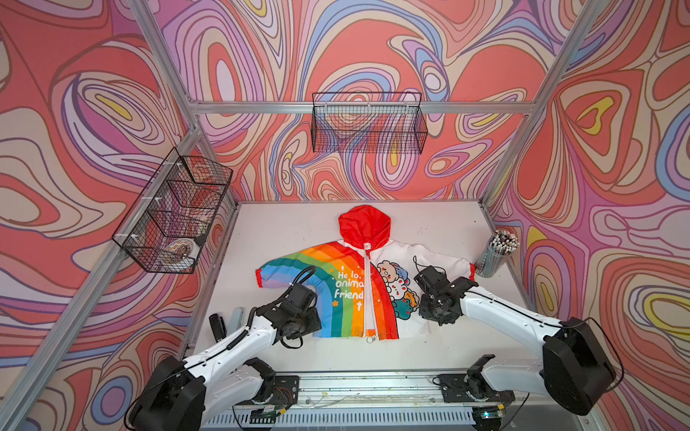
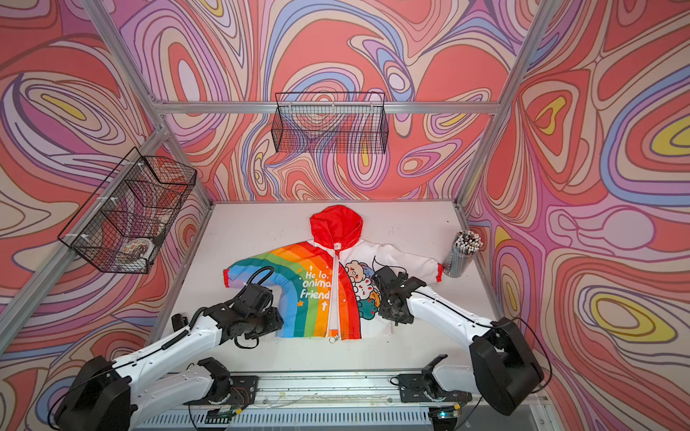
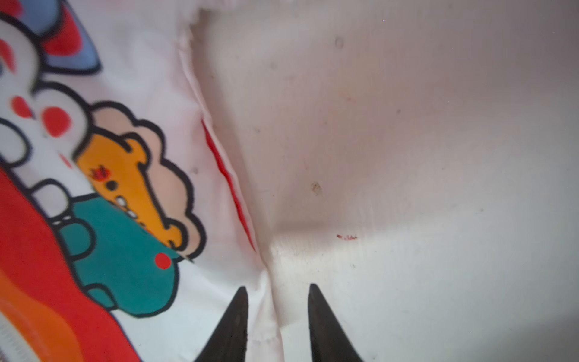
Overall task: Unzip the jacket
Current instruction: Smooth out the jacket at the center of the board.
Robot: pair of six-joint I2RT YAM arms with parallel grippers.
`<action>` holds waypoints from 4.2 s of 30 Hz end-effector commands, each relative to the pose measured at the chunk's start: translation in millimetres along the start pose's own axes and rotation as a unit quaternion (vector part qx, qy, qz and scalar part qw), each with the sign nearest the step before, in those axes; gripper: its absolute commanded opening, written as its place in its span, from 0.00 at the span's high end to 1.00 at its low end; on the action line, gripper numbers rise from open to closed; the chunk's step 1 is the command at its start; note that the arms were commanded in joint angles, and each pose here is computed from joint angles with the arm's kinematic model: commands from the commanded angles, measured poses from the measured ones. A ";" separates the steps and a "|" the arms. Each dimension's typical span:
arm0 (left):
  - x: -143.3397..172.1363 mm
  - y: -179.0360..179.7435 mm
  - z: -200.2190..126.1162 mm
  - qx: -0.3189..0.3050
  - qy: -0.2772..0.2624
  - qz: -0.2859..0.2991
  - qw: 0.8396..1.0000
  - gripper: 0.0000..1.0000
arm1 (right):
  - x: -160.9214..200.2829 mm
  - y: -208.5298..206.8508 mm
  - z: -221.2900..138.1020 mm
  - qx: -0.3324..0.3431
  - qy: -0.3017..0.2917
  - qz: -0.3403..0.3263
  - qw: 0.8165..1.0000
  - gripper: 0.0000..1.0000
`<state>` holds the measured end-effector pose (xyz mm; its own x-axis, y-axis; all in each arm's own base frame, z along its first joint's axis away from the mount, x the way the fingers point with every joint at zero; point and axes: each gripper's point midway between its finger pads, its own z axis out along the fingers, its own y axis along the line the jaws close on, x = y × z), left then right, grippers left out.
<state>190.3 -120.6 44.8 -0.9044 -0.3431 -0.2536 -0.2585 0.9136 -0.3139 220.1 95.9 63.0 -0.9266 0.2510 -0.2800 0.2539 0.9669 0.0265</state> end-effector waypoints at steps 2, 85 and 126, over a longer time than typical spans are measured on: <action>-47.4 -9.0 -40.3 -0.027 -0.082 0.039 0.995 0.37 | -47.4 13.6 -24.1 -0.025 -0.072 -0.031 0.997 0.65; -262.7 -124.0 3.8 0.136 -0.104 0.078 0.982 0.33 | -222.3 3.1 -13.1 -0.007 -0.166 -0.021 0.986 0.65; -138.8 -86.2 -47.0 0.166 -0.156 0.120 0.966 0.35 | -172.7 -142.0 87.3 0.203 0.002 0.059 0.977 0.72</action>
<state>326.7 -141.8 145.0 -0.7692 -0.2473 -0.5892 0.1003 0.8639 -0.4936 367.0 -81.9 25.3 -0.8887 0.3503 -0.2960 0.4356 0.8464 -0.3063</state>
